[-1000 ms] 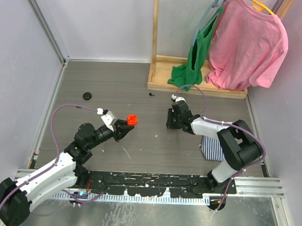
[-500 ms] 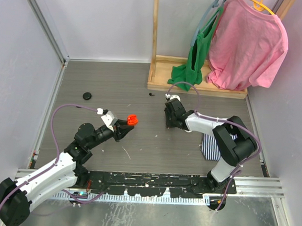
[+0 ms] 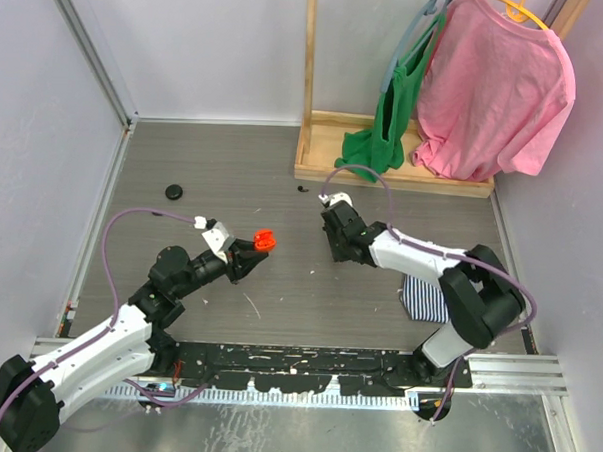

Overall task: Insert the wireless bluetooth earbuds into the charging case
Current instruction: Pick up the earbud from the center of the board, then place the earbud in the charging case.

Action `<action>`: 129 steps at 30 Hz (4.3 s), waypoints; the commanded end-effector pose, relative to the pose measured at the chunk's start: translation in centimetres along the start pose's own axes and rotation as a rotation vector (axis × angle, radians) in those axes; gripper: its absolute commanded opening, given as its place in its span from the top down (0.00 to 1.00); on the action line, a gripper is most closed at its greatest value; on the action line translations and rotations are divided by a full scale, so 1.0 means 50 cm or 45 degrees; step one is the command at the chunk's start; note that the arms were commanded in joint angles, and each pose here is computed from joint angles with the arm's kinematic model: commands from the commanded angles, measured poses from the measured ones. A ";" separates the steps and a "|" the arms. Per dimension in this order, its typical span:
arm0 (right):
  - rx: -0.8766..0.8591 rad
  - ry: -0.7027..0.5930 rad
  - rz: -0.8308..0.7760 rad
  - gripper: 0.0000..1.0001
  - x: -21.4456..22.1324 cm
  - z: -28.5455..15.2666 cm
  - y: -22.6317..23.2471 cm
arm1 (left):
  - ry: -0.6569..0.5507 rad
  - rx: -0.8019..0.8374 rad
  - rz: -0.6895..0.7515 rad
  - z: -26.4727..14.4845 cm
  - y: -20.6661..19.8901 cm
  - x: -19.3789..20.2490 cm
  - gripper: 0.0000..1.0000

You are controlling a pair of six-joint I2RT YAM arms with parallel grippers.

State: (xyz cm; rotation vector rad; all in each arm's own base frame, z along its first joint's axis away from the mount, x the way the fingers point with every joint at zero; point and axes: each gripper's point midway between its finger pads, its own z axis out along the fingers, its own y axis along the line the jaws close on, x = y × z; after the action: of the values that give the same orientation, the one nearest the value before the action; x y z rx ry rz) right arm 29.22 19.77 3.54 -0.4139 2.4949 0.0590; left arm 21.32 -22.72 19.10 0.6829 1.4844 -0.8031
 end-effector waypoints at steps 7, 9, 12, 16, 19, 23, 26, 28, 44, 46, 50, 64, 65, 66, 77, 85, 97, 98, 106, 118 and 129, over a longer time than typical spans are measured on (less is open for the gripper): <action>-0.068 -0.488 -0.100 0.86 -0.188 -0.194 0.049 | -0.107 0.035 0.050 0.005 -0.010 -0.049 0.98; -0.096 -0.559 -0.113 0.86 -0.209 -0.224 0.062 | -0.116 0.040 0.052 0.004 -0.011 -0.049 0.98; -0.131 -0.661 -0.130 0.86 -0.233 -0.268 0.079 | -0.137 0.047 0.057 0.003 -0.014 -0.053 0.98; -0.205 -0.796 -0.164 0.87 -0.256 -0.325 0.112 | -0.163 0.046 0.068 0.001 -0.014 -0.056 0.98; -0.262 -0.892 -0.200 0.87 -0.266 -0.362 0.136 | -0.194 0.049 0.078 -0.001 -0.015 -0.063 0.97; -0.347 -1.003 -0.260 0.87 -0.270 -0.400 0.171 | -0.241 0.057 0.100 -0.006 -0.018 -0.071 0.97; -0.429 -1.087 -0.301 0.87 -0.271 -0.427 0.202 | -0.267 0.065 0.125 -0.010 -0.021 -0.075 0.97; -0.478 -1.137 -0.326 0.87 -0.271 -0.442 0.221 | -0.280 0.073 0.136 -0.012 -0.024 -0.076 0.97; -0.908 -1.438 -0.468 0.89 -0.240 -0.531 0.327 | -0.347 0.201 0.189 -0.026 -0.062 -0.090 0.95; -0.906 -1.446 -0.475 0.89 -0.236 -0.527 0.328 | -0.356 0.206 0.189 -0.028 -0.065 -0.094 0.95; -0.920 -1.469 -0.476 0.90 -0.233 -0.525 0.332 | -0.364 0.211 0.185 -0.030 -0.067 -0.097 0.94; -0.940 -1.492 -0.463 0.90 -0.231 -0.510 0.346 | -0.372 0.217 0.172 -0.032 -0.071 -0.101 0.94; -0.945 -1.493 -0.459 0.90 -0.231 -0.509 0.347 | -0.374 0.217 0.169 -0.032 -0.071 -0.102 0.94; -0.949 -1.491 -0.457 0.90 -0.228 -0.507 0.347 | -0.375 0.217 0.168 -0.033 -0.071 -0.103 0.94; -0.980 -1.488 -0.443 0.89 -0.217 -0.500 0.352 | -0.385 0.206 0.145 -0.034 -0.070 -0.107 0.93; -1.001 -1.500 -0.430 0.89 -0.216 -0.500 0.358 | -0.389 0.213 0.144 -0.035 -0.072 -0.109 0.93; -0.978 -1.512 -0.417 0.89 -0.218 -0.493 0.355 | -0.393 0.222 0.143 -0.036 -0.075 -0.111 0.93; -0.985 -1.511 -0.416 0.88 -0.217 -0.494 0.355 | -0.394 0.219 0.143 -0.036 -0.074 -0.111 0.93; -1.045 -1.505 -0.415 0.83 -0.203 -0.506 0.359 | -0.379 0.149 0.120 -0.032 -0.055 -0.107 0.93; -1.083 -1.485 -0.418 0.75 -0.190 -0.508 0.361 | -0.381 0.129 0.112 -0.033 -0.050 -0.107 0.93; -1.053 -1.470 -0.394 0.58 -0.197 -0.503 0.356 | -0.382 0.133 0.110 -0.032 -0.050 -0.107 0.93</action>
State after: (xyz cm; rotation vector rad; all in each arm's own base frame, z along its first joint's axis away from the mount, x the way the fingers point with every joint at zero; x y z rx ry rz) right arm 17.64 36.29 26.51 -0.8346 1.2098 0.9002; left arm 18.59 -23.02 22.40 0.6978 1.2271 -0.9002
